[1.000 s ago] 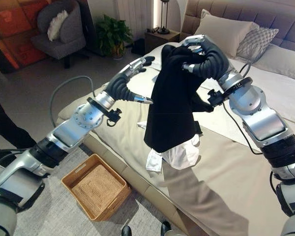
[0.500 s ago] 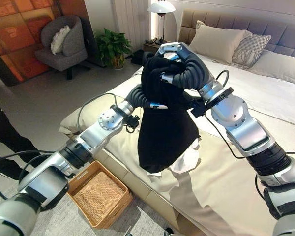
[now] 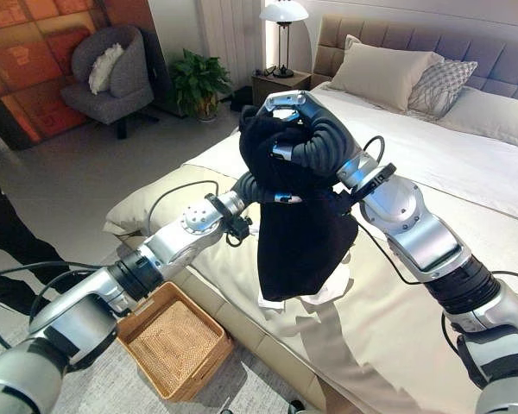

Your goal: Pick up clothes into the bucket

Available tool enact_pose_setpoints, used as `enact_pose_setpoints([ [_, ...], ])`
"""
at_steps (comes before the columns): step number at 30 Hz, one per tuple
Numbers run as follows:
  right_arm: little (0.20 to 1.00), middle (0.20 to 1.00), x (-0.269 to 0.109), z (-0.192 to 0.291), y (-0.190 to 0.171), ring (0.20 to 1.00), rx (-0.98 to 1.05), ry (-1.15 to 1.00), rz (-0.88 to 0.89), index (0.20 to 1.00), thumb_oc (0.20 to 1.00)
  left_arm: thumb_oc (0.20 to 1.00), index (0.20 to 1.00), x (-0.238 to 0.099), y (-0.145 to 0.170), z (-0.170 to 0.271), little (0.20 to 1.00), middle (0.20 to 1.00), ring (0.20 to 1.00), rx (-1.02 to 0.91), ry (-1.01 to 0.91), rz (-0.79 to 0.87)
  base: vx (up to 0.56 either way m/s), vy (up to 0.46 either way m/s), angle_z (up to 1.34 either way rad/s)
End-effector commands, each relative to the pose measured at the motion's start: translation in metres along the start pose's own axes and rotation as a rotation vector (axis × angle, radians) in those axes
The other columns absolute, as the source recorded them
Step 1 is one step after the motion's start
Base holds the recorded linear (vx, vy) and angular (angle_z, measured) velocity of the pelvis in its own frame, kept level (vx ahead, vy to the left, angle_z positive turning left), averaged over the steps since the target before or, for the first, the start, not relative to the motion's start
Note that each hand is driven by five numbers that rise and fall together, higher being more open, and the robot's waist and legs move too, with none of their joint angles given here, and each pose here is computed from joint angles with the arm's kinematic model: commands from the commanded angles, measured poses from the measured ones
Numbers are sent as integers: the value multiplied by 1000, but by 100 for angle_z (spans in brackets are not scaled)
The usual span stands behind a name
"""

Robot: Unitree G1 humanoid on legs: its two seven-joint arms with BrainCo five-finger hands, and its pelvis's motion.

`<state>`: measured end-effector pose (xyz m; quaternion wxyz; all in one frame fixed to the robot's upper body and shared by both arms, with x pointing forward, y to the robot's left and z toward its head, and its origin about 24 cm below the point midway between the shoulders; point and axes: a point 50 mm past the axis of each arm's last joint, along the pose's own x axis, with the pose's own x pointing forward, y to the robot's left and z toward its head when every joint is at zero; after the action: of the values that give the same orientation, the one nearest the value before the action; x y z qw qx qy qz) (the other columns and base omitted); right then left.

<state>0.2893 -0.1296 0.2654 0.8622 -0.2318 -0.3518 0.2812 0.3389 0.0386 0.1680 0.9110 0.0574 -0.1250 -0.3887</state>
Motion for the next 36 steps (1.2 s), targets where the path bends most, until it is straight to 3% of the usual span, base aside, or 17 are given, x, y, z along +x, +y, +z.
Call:
enact_pose_setpoints([
  [1,900,900,7,41,-1,900,104,-266,-63,900,900,200,200,11,4,11,200,200,200,-67,-42,8,0,0,0],
  [2,1000,1000,6,39,-2,1000,99,-260,-78,1000,1000,200,200,6,7,10,200,200,200,-97,-46,28,0,0,0],
  [8,1000,1000,-12,17,-6,1000,153,-178,-180,1000,1000,200,200,-40,40,-11,200,200,200,-385,-102,267,1,0,-1],
  [9,1000,1000,-27,0,-10,1000,200,-108,-257,1000,1000,200,200,-66,57,-24,200,200,200,-470,-124,415,6,1,-4],
  [13,1000,1000,-56,-31,-6,1000,339,18,-365,1000,1000,200,200,-107,76,-35,200,200,200,-483,-146,584,1,0,-1],
  [14,1000,1000,-77,-52,0,1000,421,112,-431,1000,1000,200,200,-132,91,-37,200,200,200,-449,-154,689,0,0,0],
  [18,1000,1000,-100,-69,7,1000,488,202,-494,1000,1000,200,200,-154,105,-31,200,200,200,-386,-174,770,0,0,0],
  [20,1000,1000,-146,-96,21,1000,548,370,-641,1000,1000,200,200,-186,126,-15,200,200,200,-271,-218,889,5,17,2],
  [26,1000,1000,-246,-142,80,1000,592,833,-850,1000,1000,200,200,-222,157,41,200,200,200,100,-305,1046,-26,24,8],
  [27,1000,1000,-274,-152,102,1000,581,997,-838,1000,1000,200,200,-227,158,55,200,200,200,212,-318,1048,-88,20,17],
  [29,1000,1000,-285,-156,111,1000,569,1070,-823,1000,1000,200,200,-228,159,59,200,200,200,235,-330,1055,-80,33,18],
  [30,1000,1000,-324,-161,136,1000,534,1306,-777,1000,1000,200,200,-230,160,69,200,200,200,268,-373,1063,-101,39,15],
  [32,1000,1000,-331,-163,139,1000,514,1353,-750,1000,1000,200,200,-229,161,70,200,200,200,268,-379,1064,-102,26,15],
  [33,1000,1000,-362,-158,159,1000,481,1539,-663,1000,1000,200,200,-231,162,77,200,200,200,312,-395,1085,-103,22,18],
  [36,1000,1000,-374,-156,164,1000,452,1608,-619,1000,1000,200,200,-233,166,80,200,200,200,349,-380,1100,-42,17,17],
])
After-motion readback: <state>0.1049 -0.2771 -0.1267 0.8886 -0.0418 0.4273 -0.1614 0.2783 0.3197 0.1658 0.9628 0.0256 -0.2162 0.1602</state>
